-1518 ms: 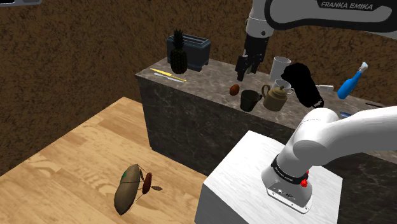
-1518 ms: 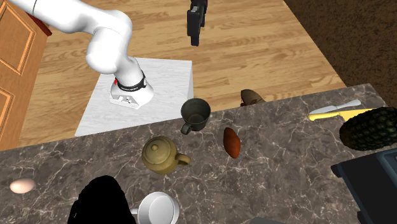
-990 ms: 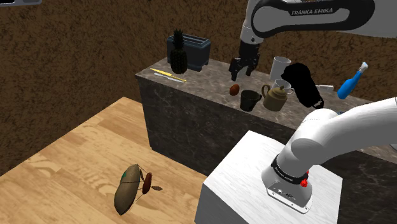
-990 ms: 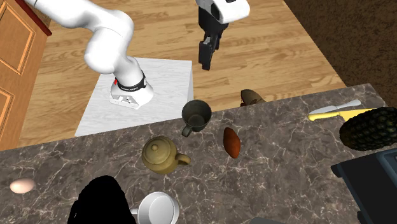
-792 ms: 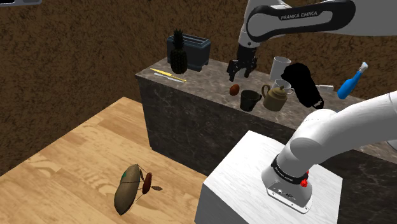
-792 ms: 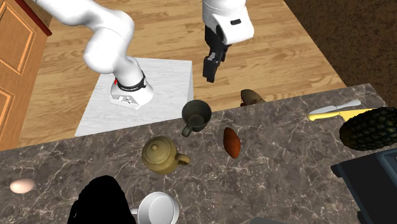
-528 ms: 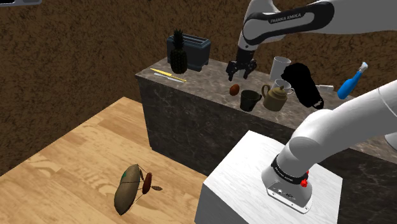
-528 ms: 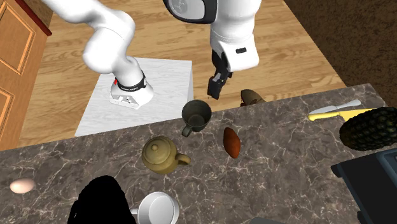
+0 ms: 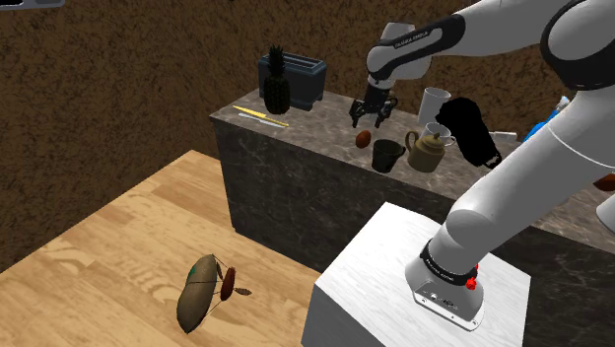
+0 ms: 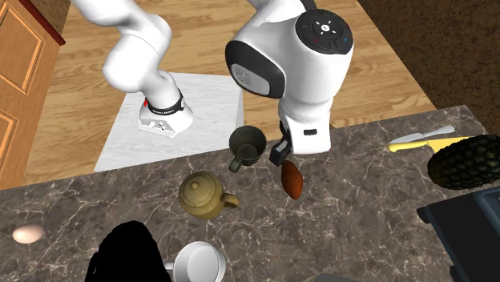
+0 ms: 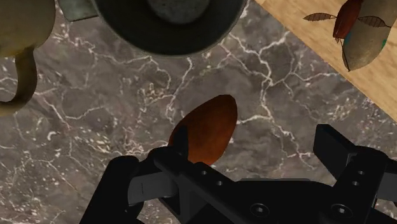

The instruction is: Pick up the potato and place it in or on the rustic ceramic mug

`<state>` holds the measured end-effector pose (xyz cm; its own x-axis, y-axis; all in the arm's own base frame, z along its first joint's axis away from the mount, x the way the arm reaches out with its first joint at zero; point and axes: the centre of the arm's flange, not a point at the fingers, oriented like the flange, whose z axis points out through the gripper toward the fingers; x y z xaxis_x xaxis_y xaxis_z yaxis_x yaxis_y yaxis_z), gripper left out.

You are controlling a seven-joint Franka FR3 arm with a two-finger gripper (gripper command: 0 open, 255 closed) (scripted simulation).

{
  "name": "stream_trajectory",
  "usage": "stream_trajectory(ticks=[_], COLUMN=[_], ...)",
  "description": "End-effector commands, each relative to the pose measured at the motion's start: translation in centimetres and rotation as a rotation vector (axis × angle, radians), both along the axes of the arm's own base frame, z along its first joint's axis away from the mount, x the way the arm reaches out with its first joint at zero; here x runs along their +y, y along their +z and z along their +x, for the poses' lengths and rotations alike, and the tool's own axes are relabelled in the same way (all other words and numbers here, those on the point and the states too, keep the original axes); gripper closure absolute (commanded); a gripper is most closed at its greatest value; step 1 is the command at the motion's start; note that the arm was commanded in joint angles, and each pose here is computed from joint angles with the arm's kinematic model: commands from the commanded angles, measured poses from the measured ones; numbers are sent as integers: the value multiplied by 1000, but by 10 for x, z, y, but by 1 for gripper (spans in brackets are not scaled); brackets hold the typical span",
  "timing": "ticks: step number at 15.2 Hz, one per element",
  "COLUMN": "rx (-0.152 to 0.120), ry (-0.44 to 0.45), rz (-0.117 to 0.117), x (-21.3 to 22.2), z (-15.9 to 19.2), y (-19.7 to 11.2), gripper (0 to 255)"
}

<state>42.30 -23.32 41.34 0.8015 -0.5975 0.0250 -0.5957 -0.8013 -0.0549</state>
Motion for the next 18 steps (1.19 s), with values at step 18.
stream_trajectory(ticks=[18], rx=[-20], ry=[-144], rz=[30], x=[-62], z=[14], y=[-85], gripper=[0])
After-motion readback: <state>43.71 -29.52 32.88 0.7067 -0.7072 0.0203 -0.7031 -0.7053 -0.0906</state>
